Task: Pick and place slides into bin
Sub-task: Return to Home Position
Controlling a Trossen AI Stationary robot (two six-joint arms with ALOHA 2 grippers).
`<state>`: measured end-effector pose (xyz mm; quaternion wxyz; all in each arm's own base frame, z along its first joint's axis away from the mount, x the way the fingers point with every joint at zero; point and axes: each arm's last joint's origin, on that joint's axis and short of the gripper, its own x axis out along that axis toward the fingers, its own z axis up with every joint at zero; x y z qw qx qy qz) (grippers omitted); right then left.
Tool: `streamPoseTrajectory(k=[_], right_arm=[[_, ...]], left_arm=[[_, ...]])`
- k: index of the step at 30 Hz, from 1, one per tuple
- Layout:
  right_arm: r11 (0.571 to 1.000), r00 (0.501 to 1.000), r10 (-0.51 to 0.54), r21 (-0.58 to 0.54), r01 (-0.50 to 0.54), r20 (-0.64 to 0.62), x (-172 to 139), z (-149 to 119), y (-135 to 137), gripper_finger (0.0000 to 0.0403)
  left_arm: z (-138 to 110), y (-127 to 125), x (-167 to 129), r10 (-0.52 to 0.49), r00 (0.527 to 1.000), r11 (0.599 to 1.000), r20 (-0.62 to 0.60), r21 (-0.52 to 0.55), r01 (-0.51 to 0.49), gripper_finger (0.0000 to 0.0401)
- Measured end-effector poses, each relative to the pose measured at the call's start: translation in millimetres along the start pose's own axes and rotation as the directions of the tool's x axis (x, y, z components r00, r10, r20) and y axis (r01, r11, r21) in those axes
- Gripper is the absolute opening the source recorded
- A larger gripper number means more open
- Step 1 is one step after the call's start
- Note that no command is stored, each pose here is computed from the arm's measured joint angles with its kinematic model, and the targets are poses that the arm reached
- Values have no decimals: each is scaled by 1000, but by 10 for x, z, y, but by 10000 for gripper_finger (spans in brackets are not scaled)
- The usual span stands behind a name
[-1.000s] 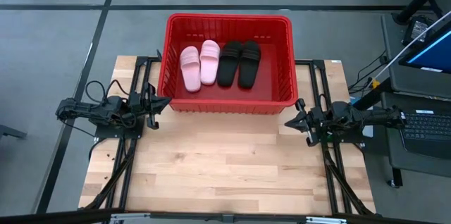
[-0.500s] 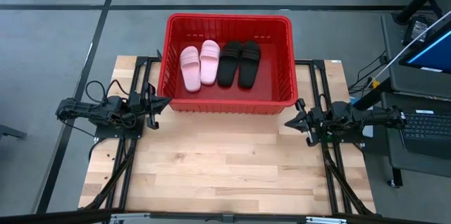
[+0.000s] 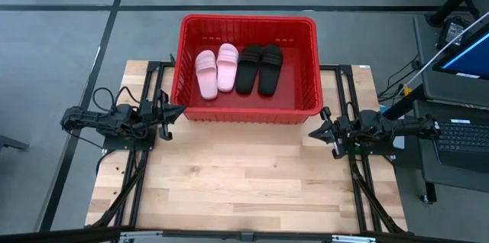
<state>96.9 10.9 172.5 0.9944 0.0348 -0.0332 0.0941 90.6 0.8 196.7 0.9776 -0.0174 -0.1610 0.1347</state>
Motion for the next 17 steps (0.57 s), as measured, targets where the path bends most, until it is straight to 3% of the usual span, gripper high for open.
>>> streamPoseTrajectory(k=[17], right_arm=[[1000, 1000, 0, 0, 0, 0, 0, 0, 0, 13]], left_arm=[[0, 0, 0, 0, 1000, 1000, 0, 0, 0, 6]])
